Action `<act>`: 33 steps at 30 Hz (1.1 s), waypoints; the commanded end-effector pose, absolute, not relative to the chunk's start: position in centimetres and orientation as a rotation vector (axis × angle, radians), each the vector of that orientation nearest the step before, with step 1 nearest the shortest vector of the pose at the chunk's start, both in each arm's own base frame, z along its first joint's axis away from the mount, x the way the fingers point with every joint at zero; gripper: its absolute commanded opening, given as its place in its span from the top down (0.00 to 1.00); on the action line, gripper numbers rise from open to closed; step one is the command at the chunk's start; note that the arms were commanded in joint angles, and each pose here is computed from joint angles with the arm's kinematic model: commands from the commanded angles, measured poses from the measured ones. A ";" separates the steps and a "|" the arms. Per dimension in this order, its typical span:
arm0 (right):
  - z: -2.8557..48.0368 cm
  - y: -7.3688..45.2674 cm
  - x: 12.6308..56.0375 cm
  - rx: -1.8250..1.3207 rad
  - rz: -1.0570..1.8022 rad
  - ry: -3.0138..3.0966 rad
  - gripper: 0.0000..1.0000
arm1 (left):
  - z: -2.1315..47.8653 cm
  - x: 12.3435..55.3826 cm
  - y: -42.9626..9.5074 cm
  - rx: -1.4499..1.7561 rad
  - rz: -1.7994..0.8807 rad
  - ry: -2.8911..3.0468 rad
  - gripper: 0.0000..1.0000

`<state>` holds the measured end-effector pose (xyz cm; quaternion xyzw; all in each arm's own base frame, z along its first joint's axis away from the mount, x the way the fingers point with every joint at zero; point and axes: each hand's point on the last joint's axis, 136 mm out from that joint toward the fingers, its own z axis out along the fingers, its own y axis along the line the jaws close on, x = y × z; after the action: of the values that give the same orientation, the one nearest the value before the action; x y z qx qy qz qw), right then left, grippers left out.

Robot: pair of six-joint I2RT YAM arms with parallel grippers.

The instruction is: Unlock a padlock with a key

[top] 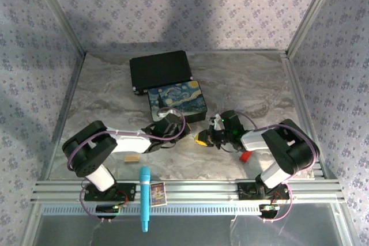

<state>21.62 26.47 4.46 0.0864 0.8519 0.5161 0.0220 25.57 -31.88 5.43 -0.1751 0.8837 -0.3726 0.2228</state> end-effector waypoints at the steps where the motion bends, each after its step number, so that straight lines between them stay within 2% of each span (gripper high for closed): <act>1: 5.8 27.2 21.9 0.292 1.728 2.574 1.00 | 6.4 25.3 -32.0 -0.618 -1.098 2.430 0.95; 12: 7.1 27.5 22.3 0.332 1.817 2.510 1.00 | 6.4 25.0 -31.8 -0.858 -1.180 2.395 0.97; 19: 7.2 27.6 22.8 0.357 1.838 2.494 1.00 | 6.9 24.9 -31.9 -0.815 -1.137 2.423 0.94; 23: 6.7 27.6 23.0 0.381 1.823 2.506 1.00 | 7.3 25.4 -31.5 -0.687 -1.019 2.435 0.87; 27: 6.4 27.4 22.9 0.382 1.800 2.519 1.00 | 7.5 25.6 -30.5 -0.555 -0.841 2.487 0.87; 33: 7.8 28.1 22.6 0.364 1.802 2.493 1.00 | 8.6 25.5 -29.6 -0.609 -0.908 2.409 0.86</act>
<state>22.57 27.61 6.55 0.1235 0.8097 0.5737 0.0088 25.22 -29.85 6.52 -0.2272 0.8968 -0.3119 0.2165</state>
